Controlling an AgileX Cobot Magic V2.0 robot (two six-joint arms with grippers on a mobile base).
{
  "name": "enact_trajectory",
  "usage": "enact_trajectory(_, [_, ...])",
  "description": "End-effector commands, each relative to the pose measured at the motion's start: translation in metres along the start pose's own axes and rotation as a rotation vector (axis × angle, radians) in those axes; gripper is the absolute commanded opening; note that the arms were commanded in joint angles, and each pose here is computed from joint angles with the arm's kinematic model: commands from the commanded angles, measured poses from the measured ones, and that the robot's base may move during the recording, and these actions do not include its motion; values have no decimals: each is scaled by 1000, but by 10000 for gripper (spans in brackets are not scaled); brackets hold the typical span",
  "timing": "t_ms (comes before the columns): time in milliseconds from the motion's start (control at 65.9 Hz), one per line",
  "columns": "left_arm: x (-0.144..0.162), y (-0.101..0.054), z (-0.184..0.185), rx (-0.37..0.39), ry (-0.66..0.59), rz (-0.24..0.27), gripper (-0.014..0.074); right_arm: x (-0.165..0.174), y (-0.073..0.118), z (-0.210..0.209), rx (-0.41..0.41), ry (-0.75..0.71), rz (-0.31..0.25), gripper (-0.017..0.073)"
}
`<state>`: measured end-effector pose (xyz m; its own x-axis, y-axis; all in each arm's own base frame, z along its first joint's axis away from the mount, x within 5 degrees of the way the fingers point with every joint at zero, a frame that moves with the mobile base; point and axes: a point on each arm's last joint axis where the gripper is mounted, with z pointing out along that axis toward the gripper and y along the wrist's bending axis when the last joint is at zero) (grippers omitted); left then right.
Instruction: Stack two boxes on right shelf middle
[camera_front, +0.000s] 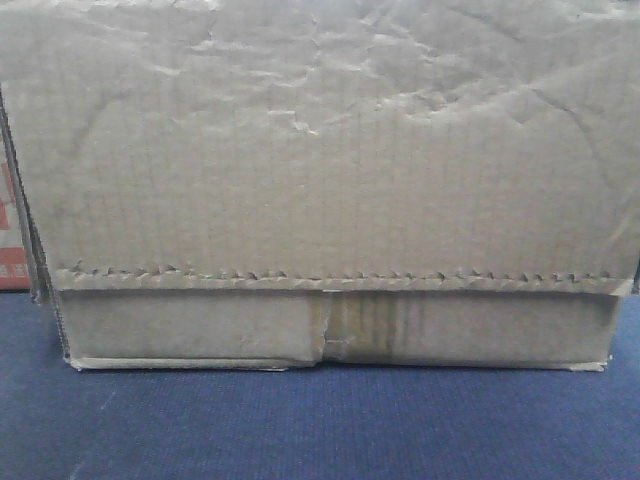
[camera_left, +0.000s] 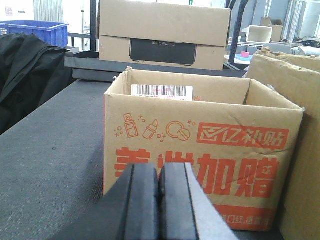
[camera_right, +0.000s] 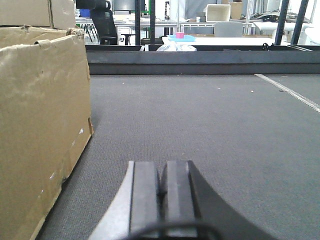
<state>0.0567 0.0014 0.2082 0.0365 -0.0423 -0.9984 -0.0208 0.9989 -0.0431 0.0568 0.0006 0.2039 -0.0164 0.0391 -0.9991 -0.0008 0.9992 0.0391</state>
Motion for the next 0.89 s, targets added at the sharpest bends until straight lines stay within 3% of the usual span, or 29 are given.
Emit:
enact_trajectory(0, [-2,0,0,5,-23,-3,-111,-2,0,0,5,-23,-10,-155])
enact_trajectory(622, [-3,0,0,6,-29,-3,-111,-2,0,0,5,-23,-10,-155])
enact_trajectory(880, [-14,-2,-1,18,-147,-3,-111,-8,-1,-1,12,-88,-10,-155])
